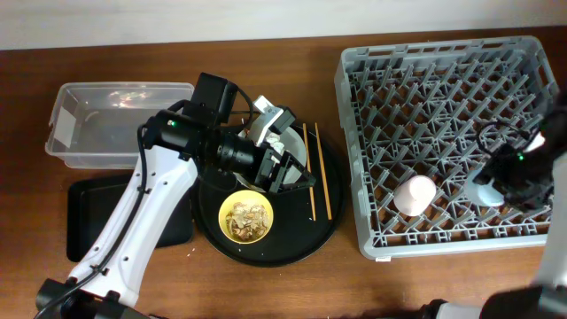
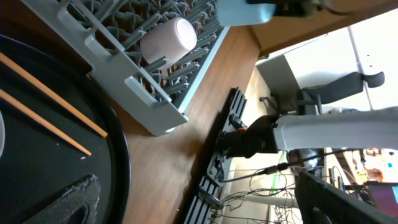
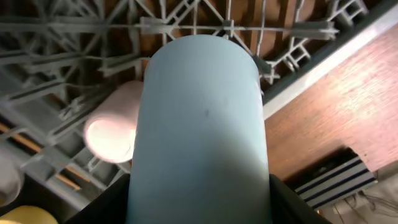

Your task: Sort waste into correct bins and load items into the dishwasher rack

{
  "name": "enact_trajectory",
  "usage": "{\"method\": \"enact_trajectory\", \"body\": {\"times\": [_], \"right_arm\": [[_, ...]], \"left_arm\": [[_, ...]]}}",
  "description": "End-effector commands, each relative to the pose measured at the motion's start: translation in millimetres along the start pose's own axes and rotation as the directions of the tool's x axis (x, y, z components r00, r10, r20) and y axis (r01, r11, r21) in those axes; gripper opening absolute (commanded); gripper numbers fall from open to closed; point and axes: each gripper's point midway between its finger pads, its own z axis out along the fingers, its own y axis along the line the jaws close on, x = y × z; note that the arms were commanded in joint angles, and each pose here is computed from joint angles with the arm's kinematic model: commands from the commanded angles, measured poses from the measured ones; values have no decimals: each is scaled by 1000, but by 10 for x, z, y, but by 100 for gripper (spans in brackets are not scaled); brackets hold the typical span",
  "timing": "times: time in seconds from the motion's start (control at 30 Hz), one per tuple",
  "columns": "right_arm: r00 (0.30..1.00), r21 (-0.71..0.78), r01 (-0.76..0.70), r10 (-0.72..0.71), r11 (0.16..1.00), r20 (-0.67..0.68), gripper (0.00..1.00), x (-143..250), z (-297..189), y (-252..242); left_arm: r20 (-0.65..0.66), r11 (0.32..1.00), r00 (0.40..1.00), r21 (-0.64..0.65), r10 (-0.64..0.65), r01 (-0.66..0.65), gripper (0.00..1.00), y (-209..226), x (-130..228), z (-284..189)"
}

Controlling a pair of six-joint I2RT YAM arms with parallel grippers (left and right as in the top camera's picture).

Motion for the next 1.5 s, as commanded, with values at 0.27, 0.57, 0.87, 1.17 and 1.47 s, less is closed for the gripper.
{"method": "enact_trajectory", "body": {"times": [0.27,0.57,0.87,1.17,1.47], "right_arm": [[995,-189,90,-96,978,-28,78,141,-111,316],[907,-480,406,-281,778,313,88,1014,-1133,722],[843,-491,537,-458,686,282,88,1363,-1102,966],[843,-491,536,-458,686,281,88,1365,-1101,964],[843,-491,537,-458,686,282,88,1364,-1102,964]], "left_arm": [[-35,992,999,-124,-36,31,94,172,96,-36],[10,508,908,-826,-418,243,58,1137,1113,282],[101,520,911,-793,-399,316,27,1529,1415,737],[71,517,913,-806,-402,290,0,1699,1518,853],[118,662,930,-671,-349,334,0,819,855,-453]]}}
